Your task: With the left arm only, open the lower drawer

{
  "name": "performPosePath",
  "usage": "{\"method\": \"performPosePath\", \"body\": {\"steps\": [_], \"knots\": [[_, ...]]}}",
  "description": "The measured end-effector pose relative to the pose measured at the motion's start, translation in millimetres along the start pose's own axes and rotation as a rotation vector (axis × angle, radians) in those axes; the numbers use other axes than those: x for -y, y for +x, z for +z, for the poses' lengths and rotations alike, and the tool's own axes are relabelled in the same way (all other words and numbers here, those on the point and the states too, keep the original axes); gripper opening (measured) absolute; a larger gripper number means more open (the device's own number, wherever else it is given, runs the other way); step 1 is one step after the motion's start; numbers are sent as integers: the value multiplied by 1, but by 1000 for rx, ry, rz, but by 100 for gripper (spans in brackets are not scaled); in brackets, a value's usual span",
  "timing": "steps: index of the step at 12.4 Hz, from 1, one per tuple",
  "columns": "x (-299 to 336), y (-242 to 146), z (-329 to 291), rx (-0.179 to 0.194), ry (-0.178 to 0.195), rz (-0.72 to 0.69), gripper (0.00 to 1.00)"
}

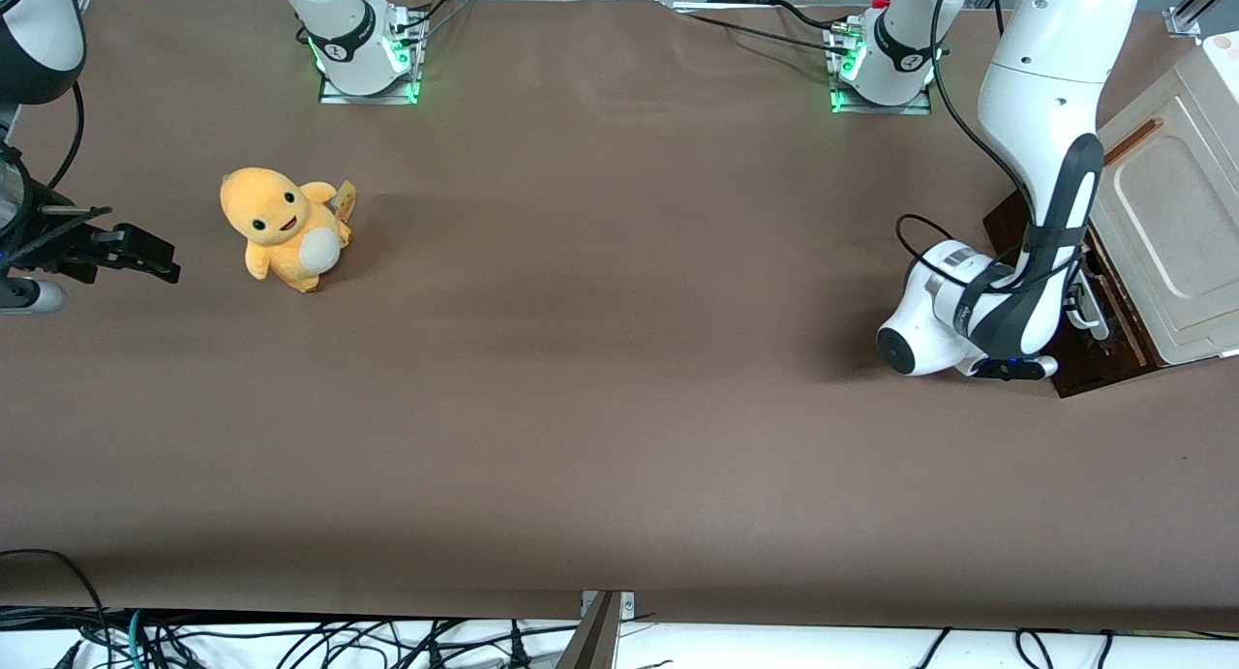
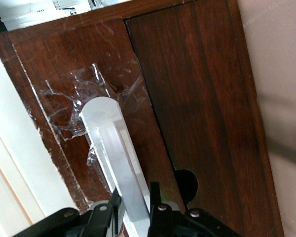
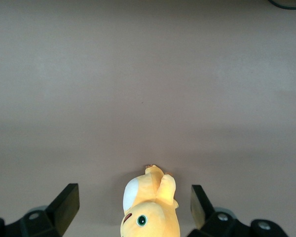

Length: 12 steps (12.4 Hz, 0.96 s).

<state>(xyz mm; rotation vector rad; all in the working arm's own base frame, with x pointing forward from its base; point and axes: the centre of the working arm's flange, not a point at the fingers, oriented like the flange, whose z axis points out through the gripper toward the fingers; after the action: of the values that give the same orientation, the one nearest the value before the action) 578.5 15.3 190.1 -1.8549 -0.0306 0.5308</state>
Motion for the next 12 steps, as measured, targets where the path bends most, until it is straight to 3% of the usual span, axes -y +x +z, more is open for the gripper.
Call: {"method": "performPosePath", "body": {"steps": [8, 12], "knots": [[-4, -5, -27, -31, -24, 6, 24], [-2, -7, -48, -41, -67, 6, 24]]}}
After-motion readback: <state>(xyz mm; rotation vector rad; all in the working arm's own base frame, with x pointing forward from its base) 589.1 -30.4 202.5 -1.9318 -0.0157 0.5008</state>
